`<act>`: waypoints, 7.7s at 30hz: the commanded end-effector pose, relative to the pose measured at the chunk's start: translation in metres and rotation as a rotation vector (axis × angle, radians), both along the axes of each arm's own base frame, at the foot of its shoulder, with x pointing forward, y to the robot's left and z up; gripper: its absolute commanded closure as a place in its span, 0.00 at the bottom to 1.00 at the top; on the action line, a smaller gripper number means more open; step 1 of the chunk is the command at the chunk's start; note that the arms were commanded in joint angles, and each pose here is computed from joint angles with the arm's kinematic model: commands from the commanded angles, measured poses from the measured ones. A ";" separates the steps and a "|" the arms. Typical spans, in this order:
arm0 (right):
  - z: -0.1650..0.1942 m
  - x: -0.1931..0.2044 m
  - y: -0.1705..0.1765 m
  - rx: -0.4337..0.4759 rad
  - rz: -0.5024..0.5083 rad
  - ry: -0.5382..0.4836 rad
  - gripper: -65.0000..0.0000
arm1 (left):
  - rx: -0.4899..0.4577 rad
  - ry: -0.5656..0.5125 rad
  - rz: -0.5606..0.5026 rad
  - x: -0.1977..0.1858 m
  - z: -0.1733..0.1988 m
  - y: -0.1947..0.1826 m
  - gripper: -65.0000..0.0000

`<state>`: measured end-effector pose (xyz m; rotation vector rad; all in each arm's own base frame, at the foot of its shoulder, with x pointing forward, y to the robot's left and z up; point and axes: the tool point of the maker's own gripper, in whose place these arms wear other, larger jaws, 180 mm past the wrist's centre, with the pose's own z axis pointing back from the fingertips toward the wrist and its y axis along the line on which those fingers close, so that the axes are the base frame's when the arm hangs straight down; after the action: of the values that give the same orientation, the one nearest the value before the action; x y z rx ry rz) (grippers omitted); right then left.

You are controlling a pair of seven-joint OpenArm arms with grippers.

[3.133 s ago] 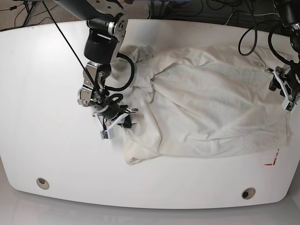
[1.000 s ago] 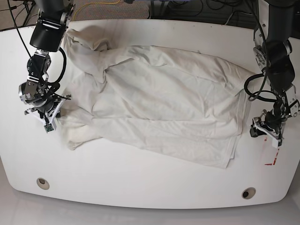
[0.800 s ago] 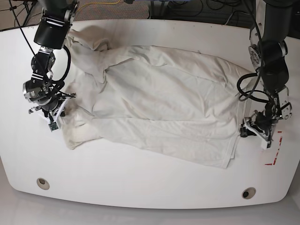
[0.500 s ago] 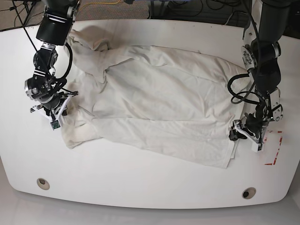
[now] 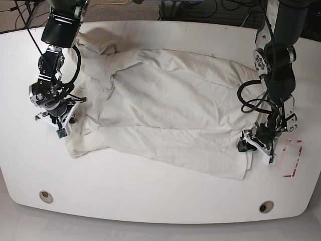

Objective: Layout the t-shirt on the table in an organized manner, then fold the t-shirt properly
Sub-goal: 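Pull the held edges apart with both grippers to straighten the shirt, then lift the shirt with both grippers and shake it out, then swing the held shirt edge over and lay the shirt flat with both grippers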

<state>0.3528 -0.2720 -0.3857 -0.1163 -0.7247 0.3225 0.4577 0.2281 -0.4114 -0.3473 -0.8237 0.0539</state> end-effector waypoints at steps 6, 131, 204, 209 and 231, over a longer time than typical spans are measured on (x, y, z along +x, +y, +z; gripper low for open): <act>0.019 0.013 -0.003 -0.003 0.005 -0.063 0.96 | 0.022 0.001 -0.015 0.005 0.009 0.004 0.93; 0.093 0.036 0.028 -0.049 0.068 -0.275 0.96 | 0.369 -0.095 0.005 -0.020 0.132 0.084 0.97; 0.220 0.020 -0.020 -0.384 0.030 -0.423 0.96 | 0.695 -0.120 0.199 -0.080 0.256 0.124 0.97; 0.171 -0.008 -0.020 -0.320 0.016 -0.333 0.96 | 0.688 0.043 0.204 -0.129 0.192 0.133 0.97; 0.062 -0.098 -0.004 -0.202 -0.019 -0.038 0.96 | 0.720 0.367 0.108 -0.248 0.085 0.145 0.97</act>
<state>0.2518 -0.2628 -0.3359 -0.2600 -0.7076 0.3952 0.2100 0.3574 -0.3403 0.3112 -0.4463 -0.0798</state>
